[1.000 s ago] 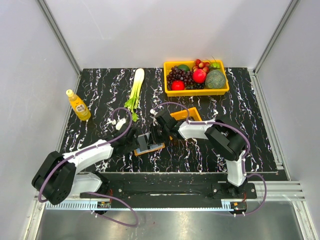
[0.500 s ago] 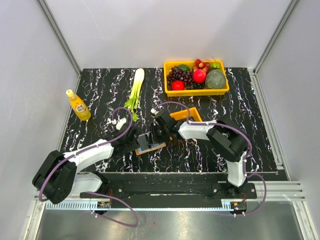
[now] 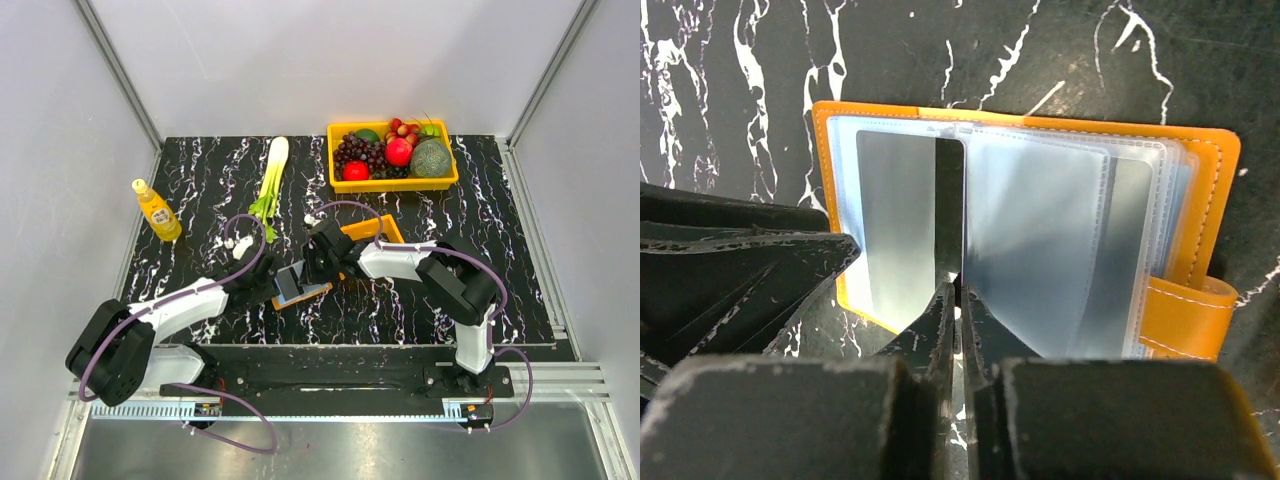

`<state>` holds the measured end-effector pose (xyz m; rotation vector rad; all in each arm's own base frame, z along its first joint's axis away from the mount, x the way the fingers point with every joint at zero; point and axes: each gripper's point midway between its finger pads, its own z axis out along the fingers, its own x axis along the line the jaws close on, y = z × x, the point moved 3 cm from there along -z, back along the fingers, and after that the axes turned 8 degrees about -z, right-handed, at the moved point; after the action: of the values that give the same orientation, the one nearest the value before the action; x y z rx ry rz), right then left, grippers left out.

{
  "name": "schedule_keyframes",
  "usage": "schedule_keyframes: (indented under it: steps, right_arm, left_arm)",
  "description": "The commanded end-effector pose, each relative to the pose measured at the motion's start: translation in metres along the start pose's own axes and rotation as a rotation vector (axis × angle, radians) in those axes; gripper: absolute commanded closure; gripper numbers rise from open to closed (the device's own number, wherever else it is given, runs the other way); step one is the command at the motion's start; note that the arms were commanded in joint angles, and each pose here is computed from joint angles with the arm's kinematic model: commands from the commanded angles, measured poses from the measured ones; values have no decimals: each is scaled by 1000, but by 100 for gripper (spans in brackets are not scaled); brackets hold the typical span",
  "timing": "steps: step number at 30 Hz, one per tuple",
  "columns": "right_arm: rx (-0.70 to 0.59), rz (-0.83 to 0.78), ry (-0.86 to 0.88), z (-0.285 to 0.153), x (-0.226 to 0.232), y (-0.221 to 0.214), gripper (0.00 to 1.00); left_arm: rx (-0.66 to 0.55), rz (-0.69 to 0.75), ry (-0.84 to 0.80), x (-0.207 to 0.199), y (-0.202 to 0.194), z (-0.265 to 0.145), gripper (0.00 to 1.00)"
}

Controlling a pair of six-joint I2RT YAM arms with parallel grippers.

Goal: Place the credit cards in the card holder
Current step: Insert the credit card into the card holder.

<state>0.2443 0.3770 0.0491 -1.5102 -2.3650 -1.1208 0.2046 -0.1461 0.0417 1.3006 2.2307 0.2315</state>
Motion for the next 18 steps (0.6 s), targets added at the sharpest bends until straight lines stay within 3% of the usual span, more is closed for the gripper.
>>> schedule_keyframes:
  steps: [1,18]
  right_arm:
    - [-30,-56,102,-4,24,17,93]
    - [51,-119,245,3,40,3,88]
  left_arm:
    - [65,17,47,11,-13,3,64]
    - [64,26,28,3,-10,4,65]
